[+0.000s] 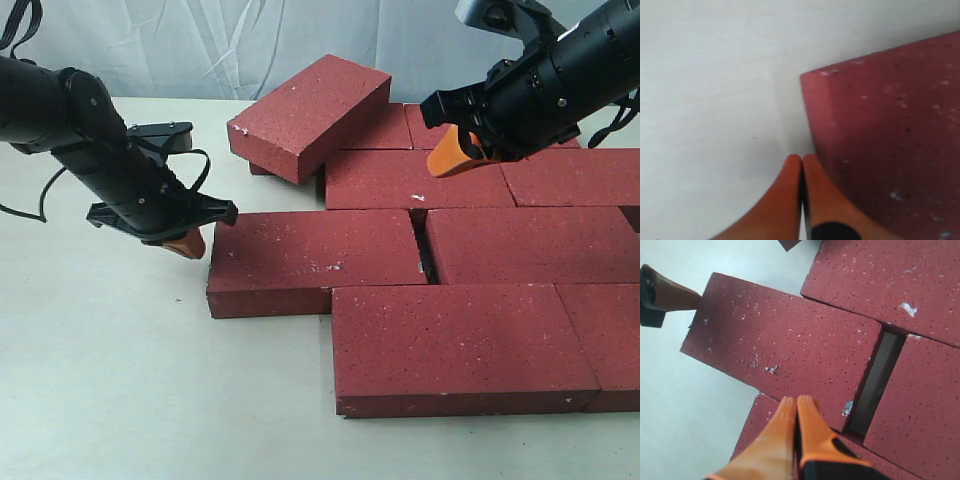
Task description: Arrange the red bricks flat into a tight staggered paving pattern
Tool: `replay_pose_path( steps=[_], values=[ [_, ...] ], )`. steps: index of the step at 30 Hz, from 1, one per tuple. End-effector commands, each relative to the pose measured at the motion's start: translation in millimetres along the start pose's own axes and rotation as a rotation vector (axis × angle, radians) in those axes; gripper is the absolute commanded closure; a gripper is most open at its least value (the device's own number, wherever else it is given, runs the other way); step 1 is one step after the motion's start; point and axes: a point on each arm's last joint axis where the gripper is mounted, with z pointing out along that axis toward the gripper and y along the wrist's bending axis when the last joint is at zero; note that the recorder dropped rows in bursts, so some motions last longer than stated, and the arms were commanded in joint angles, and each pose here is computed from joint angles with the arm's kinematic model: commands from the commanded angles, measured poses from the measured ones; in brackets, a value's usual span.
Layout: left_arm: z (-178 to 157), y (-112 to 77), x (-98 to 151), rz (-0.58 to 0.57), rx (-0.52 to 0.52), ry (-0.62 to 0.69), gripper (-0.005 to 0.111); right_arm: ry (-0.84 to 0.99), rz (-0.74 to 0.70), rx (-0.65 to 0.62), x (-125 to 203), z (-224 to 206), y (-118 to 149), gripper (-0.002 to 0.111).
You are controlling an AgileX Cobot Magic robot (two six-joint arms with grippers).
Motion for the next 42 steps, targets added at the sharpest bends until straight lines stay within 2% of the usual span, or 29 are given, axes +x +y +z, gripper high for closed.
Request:
replay_pose_path(
  steps=[1,6,13,16,18,20,24,29,32,37,42],
  values=[
    [3,-19.6,3,0.029,0.051,0.003,0.107,-0.02,-0.011,0.005,-2,-4,1,0.109],
    [3,-21.5,4,0.057,0.038,0.001,0.107,-0.017,-0.012,0.005,-2,-4,1,0.109],
    [-2,4.4,-2,0.043,-0.019,-0.015,0.107,-0.017,-0.012,0.005,-2,-4,1,0.109],
    [-3,8.4,-3,0.021,-0.019,-0.019,0.107,-0.017,-0.012,0.005,-2,-4,1,0.109],
    [-3,6.9,-4,-0.004,-0.002,-0.022,0.107,-0.017,-0.012,0.005,-2,-4,1,0.109],
    [-1,-3.1,-3,-0.026,0.043,-0.02,0.107,-0.017,-0.012,0.005,-2,-4,1,0.109],
    [1,-23.0,-1,0.027,0.128,-0.03,0.107,-0.017,-0.012,0.005,-2,-4,1,0.109],
    [1,-29.2,0,0.054,0.161,-0.037,0.107,-0.016,-0.014,0.008,-2,-4,1,0.109],
    [0,-19.6,-2,0.069,0.13,-0.037,0.107,-0.016,-0.014,0.008,-2,-4,1,0.109],
    [-4,5.6,-6,0.005,0.056,-0.043,0.107,-0.016,-0.014,0.008,-2,-4,1,0.109],
    [-6,12.3,-8,-0.037,0.059,-0.051,0.107,-0.018,-0.014,0.009,-2,-4,0,0.109]
  ],
)
